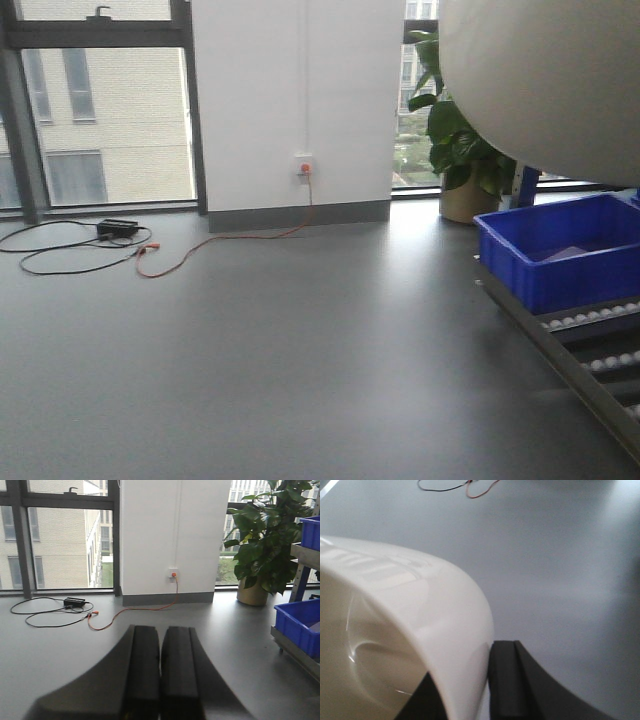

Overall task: Move white bin to right shelf second layer
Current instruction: 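Turn the base toward the roller shelf with blue crates, holding the bin, then drive the base up to the roller shelf carrying the white bin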

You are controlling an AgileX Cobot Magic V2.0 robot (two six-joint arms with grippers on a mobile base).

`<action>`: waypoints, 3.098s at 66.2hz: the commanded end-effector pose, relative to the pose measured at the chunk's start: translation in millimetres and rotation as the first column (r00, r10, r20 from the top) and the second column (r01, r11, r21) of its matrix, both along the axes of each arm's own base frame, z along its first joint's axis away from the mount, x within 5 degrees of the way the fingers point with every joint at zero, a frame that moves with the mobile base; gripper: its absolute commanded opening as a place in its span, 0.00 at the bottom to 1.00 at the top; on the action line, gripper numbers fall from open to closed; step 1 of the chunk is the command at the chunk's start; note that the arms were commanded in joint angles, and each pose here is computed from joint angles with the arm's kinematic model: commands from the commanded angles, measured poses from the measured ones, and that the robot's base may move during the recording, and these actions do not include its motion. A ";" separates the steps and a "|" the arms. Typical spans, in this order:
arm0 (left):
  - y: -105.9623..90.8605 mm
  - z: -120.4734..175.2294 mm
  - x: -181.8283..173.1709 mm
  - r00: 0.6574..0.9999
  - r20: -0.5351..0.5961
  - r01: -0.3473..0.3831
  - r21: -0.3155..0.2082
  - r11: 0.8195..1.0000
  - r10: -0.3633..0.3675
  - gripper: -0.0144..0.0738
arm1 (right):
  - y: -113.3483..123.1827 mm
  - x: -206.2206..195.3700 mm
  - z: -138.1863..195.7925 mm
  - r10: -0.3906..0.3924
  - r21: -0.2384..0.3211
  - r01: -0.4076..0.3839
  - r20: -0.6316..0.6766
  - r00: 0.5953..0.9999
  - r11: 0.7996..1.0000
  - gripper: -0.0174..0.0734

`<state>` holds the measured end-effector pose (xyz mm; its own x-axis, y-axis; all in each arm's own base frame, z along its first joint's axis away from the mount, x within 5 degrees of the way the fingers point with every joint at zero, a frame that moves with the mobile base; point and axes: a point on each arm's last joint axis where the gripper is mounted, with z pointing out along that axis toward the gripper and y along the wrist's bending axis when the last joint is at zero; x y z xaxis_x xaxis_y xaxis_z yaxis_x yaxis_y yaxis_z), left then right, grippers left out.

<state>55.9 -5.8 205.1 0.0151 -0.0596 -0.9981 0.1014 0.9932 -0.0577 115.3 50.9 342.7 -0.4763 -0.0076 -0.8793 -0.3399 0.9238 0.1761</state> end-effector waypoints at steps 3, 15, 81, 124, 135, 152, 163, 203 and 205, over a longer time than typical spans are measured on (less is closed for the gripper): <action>0.2 -4.6 1.1 0.999 0.050 0.000 -0.014 1.000 0.001 0.26 | 0.1 2.2 17.4 -0.013 0.049 0.007 0.112 0.994 0.999 0.25; 0.2 -4.6 1.1 0.999 0.050 0.000 -0.014 1.000 0.001 0.26 | 0.1 2.2 17.4 -0.013 0.049 0.007 0.112 0.994 0.999 0.25; 0.2 -4.6 1.1 0.999 0.050 0.000 -0.014 1.000 0.001 0.26 | 0.1 2.2 17.4 -0.013 0.049 0.007 0.112 0.994 0.999 0.25; 0.2 -4.6 1.1 0.999 0.050 0.000 -0.014 1.000 0.001 0.26 | 0.1 2.2 17.4 -0.013 0.049 0.007 0.112 0.994 0.999 0.25; 0.2 -4.6 1.1 0.999 0.050 0.000 -0.014 1.000 0.001 0.26 | 0.1 2.2 17.4 -0.013 0.049 0.007 0.112 0.994 0.999 0.25; 0.2 -4.6 1.1 0.999 0.050 0.000 -0.014 1.000 0.001 0.26 | 0.1 2.2 17.4 -0.013 0.049 0.007 0.112 0.994 0.999 0.25; 0.2 -4.6 1.1 0.999 0.050 0.000 -0.014 1.000 0.001 0.26 | 0.1 2.2 17.4 -0.013 0.049 0.007 0.112 0.994 0.999 0.25; 0.2 -4.6 1.1 0.999 0.050 0.000 -0.014 1.000 0.001 0.26 | 0.4 2.9 17.0 -0.013 0.048 0.007 0.109 0.994 0.999 0.25; 0.2 -4.6 1.1 0.999 0.050 0.000 -0.014 1.000 0.001 0.26 | 0.4 2.9 16.9 -0.012 0.047 0.007 0.108 0.994 0.999 0.25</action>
